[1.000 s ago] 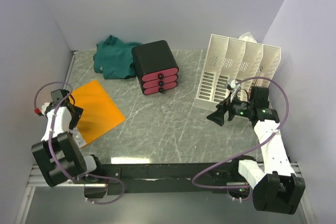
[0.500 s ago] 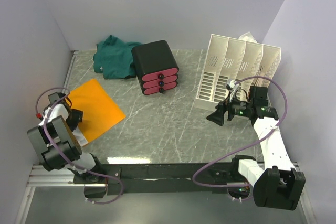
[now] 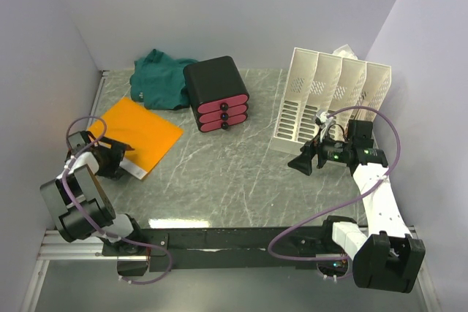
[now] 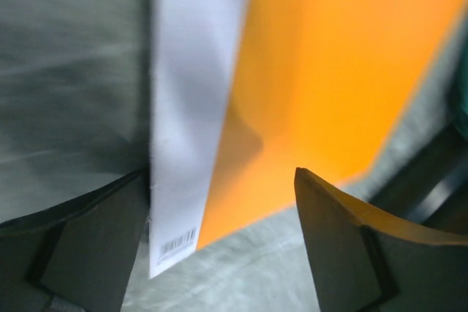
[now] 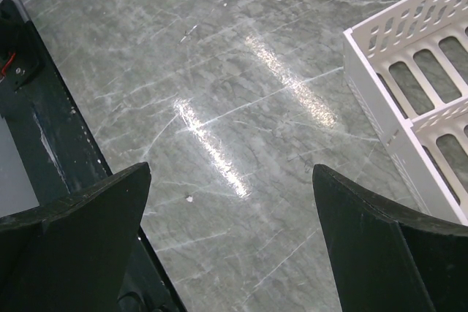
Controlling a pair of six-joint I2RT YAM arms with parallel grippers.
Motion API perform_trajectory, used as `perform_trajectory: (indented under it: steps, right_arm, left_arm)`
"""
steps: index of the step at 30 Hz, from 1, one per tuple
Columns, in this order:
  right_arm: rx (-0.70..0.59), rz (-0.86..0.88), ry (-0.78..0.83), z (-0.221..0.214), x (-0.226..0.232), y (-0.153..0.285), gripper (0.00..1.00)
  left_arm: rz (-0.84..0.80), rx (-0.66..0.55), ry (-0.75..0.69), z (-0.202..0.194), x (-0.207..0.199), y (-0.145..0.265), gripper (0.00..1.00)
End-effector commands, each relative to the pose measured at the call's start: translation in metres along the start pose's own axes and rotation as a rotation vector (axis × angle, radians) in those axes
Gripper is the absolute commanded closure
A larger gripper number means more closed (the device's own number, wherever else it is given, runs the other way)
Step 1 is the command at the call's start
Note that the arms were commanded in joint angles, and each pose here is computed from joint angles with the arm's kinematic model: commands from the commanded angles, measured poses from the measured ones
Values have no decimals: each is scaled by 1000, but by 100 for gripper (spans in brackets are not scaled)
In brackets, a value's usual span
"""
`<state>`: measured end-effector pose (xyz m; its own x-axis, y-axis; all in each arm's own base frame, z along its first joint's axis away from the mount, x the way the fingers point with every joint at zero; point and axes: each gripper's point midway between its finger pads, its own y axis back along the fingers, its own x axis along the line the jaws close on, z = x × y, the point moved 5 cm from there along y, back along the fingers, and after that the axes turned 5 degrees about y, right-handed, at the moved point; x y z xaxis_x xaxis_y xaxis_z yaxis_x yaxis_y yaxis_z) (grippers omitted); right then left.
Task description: Organize the desk
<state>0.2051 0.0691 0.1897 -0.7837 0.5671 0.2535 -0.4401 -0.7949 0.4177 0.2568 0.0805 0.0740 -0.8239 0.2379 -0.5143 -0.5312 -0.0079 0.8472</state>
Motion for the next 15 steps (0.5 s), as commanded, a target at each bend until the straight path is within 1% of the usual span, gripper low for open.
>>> perform_trajectory:
  steps: [1,3,5,9,13,15]
  right_arm:
    - [-28,-1,34,12,-1,4,0]
    - [-30,0,37,12,0,4,0]
    - [-31,0,38,13,0,5,0]
    - [-30,0,35,13,0,5,0]
    - [-31,-1,38,13,0,5,0]
    - [-31,-2,39,13,0,5,0]
  left_arm:
    - [-127,225,-24,-38,6,-9,9]
    - [-157,233,-39,-38,2,-8,4]
    - [-173,223,-49,-37,-1,-5,3]
    - [-222,196,-90,-34,-7,-1,3]
    - [-228,191,-84,-33,-8,-3,3]
    - [-242,200,-83,-34,-9,-3,5]
